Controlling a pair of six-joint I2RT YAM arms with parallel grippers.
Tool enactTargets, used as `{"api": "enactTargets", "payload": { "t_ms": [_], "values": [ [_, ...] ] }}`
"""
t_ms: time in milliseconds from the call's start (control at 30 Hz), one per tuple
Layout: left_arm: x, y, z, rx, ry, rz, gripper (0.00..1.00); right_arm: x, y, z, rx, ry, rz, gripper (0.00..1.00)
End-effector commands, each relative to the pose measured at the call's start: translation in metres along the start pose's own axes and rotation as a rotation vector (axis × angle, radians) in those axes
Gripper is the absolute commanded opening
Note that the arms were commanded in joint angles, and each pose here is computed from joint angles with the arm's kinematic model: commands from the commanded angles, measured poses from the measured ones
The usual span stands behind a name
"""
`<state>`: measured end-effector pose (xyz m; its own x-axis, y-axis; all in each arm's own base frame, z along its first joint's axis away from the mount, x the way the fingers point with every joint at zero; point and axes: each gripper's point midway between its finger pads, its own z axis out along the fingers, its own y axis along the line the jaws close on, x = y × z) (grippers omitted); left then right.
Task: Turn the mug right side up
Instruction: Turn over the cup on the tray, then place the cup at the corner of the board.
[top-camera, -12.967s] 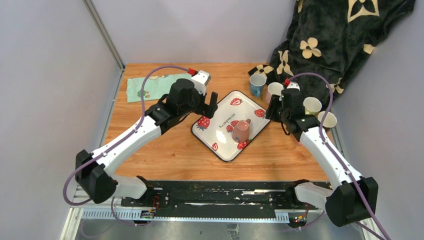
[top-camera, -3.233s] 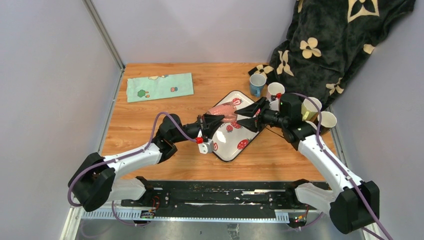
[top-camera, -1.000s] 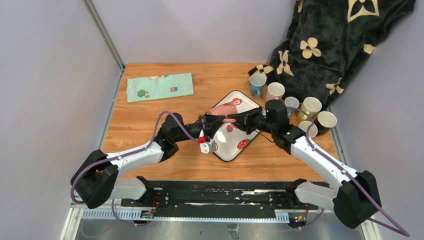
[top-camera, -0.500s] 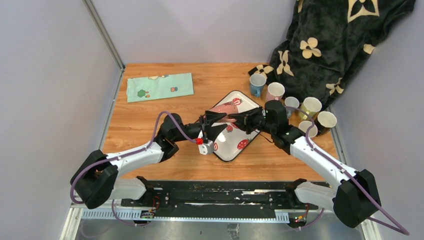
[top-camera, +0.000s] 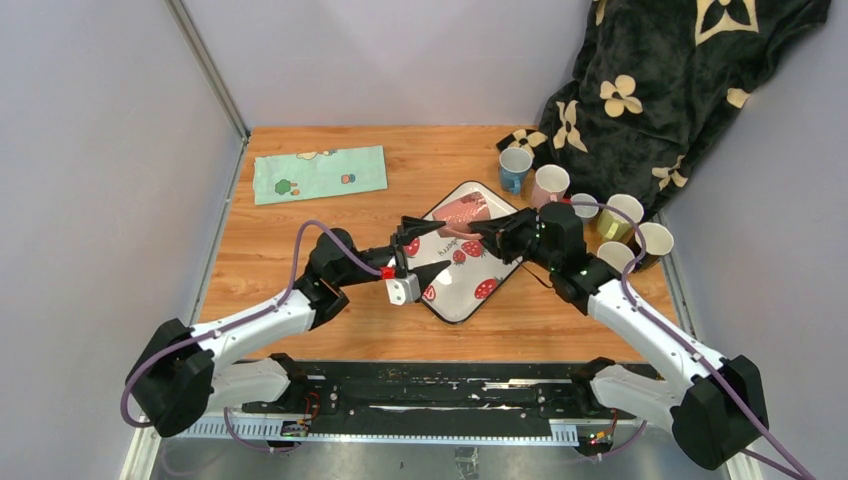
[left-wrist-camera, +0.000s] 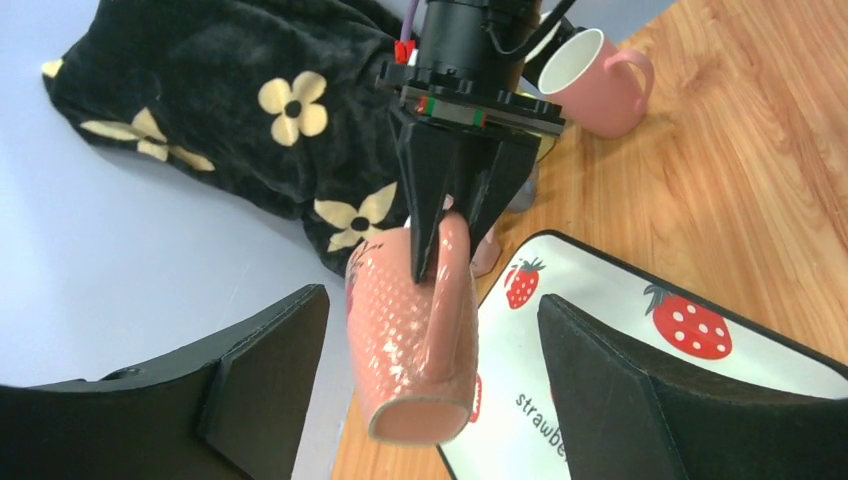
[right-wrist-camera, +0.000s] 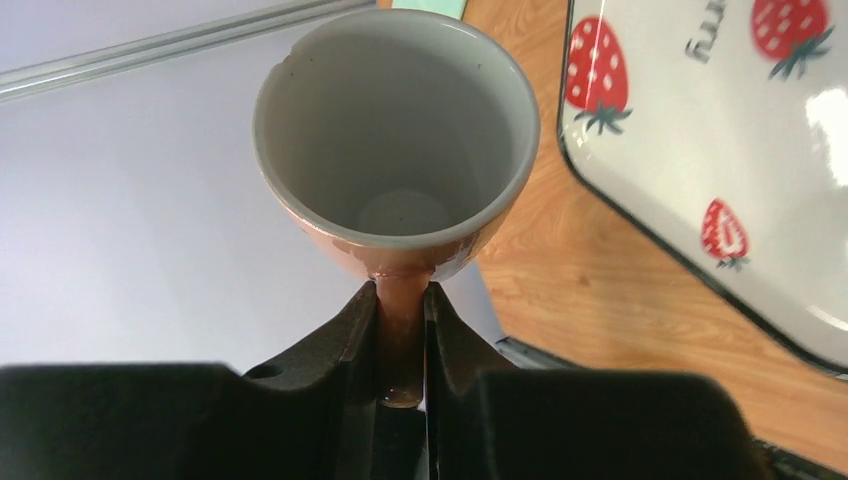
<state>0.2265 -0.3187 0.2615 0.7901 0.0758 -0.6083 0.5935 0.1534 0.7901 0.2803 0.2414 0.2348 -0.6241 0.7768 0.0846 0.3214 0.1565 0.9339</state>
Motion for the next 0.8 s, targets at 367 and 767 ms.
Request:
{"api": "enactTargets", "payload": {
  "t_ms": [367, 767],
  "values": [
    [0.035, 0.008, -0.038, -0.149, 0.327, -0.284, 0.88, -0.091, 0.017, -0.052, 0.064, -0.476, -0.851, 0.00],
    [0.045, 0.004, -0.053, -0.212, 0.411, -0.405, 1.00, -0.155, -0.019, -0.114, 0.464, -0.709, -1.416, 0.00]
  ]
}}
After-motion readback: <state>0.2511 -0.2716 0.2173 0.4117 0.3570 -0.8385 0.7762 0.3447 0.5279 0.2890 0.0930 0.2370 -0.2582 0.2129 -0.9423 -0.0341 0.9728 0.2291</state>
